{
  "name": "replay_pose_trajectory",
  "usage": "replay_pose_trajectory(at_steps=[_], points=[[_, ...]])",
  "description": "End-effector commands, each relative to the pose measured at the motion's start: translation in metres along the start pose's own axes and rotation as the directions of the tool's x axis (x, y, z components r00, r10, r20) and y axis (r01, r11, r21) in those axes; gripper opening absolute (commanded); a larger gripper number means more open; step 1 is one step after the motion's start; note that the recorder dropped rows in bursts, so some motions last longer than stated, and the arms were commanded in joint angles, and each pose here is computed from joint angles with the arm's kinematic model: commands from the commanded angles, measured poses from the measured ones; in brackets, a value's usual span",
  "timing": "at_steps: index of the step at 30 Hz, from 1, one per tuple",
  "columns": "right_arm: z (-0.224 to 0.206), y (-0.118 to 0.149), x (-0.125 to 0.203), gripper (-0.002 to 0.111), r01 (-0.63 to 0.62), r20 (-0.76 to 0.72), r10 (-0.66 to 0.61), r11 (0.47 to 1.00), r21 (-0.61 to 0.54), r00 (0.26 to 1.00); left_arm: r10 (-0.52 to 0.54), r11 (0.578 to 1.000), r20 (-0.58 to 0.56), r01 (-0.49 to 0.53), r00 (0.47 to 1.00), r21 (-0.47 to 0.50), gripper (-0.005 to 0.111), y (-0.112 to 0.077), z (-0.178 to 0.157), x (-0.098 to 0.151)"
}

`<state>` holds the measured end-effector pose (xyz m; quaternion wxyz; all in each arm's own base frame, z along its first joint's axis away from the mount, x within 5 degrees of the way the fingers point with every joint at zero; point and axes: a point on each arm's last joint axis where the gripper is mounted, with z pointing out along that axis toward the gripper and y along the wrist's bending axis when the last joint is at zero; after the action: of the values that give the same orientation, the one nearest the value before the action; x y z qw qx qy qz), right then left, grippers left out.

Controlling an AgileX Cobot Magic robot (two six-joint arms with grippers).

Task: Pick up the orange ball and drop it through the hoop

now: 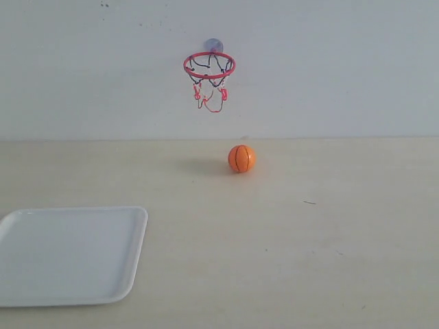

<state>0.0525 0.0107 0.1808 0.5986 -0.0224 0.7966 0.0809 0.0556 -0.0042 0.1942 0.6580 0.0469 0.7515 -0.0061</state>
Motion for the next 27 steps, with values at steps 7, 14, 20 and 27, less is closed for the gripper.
replay_pose_trajectory(at_steps=[7, 14, 20, 27], points=[[-0.0003, -0.0002, -0.0013, 0.000, 0.003, 0.016, -0.003, 1.000, 0.002, 1.000, -0.031, 0.999, -0.056, 0.032, 0.998, 0.012, 0.004, -0.0013, -0.0001, 0.0062], [-0.0003, -0.0002, -0.0013, 0.000, 0.003, 0.016, -0.003, 1.000, 0.002, 1.000, -0.078, 0.997, -0.090, 0.077, 0.993, -0.007, 0.004, -0.0008, -0.0004, 0.0093], [-0.0003, -0.0002, -0.0013, 0.000, 0.003, 0.016, -0.003, 1.000, 0.002, 1.000, -0.149, 0.988, -0.088, 0.144, 0.985, -0.057, 0.004, 0.0016, -0.0004, 0.0096], [-0.0003, -0.0002, -0.0013, 0.000, 0.003, 0.016, -0.003, 1.000, 0.002, 1.000, -0.141, 0.989, -0.088, 0.136, 0.986, -0.056, 0.004, 0.0016, -0.0004, 0.0096]])
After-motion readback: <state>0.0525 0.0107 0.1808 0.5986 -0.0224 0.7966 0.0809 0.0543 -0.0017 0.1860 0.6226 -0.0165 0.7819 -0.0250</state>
